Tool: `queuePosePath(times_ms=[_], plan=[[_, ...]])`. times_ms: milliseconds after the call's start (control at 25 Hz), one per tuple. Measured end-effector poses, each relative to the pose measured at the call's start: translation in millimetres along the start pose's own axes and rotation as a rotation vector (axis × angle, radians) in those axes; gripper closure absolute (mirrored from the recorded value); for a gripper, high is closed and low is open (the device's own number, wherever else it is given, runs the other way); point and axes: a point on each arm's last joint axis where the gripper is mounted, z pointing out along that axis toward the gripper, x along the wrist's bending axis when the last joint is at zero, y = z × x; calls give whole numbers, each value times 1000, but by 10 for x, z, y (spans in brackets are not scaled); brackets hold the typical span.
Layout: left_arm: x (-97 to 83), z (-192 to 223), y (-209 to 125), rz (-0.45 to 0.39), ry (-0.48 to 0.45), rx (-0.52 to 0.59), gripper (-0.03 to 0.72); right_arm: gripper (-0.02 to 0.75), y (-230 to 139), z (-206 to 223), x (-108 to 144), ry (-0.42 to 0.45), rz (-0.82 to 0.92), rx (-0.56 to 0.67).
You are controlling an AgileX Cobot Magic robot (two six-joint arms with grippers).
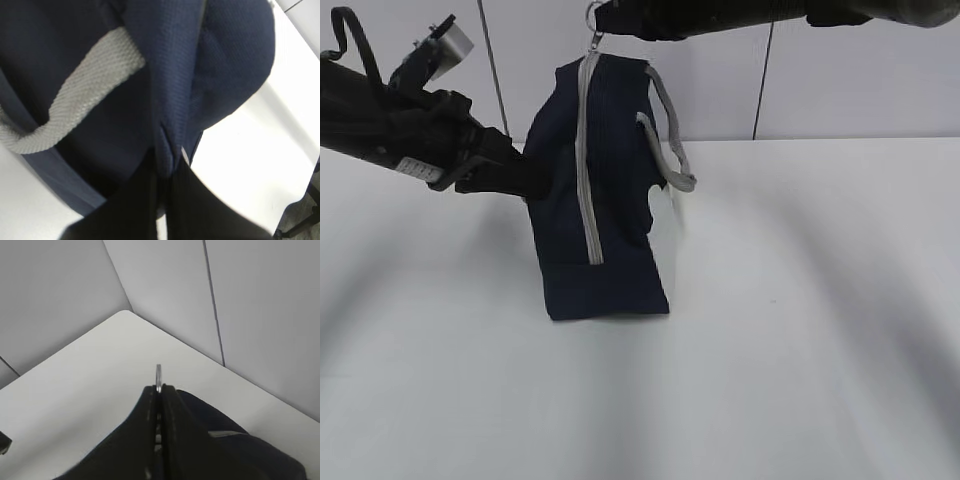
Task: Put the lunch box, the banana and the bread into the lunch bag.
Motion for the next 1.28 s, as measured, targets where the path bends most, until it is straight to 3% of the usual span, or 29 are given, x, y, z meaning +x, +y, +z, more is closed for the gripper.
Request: queuePosePath(times_ms=[600,1040,1280], plan=[[-73,-9,-94,39,-83,102,684,754,-262,378,-525,42,87,-23],[-124,-28,-163,69,-143,183,684,754,-596,624,-684,65,139,-3],[-120,-28,-164,71,-139,184,676,754,-560,611,-665,94,130,-3]])
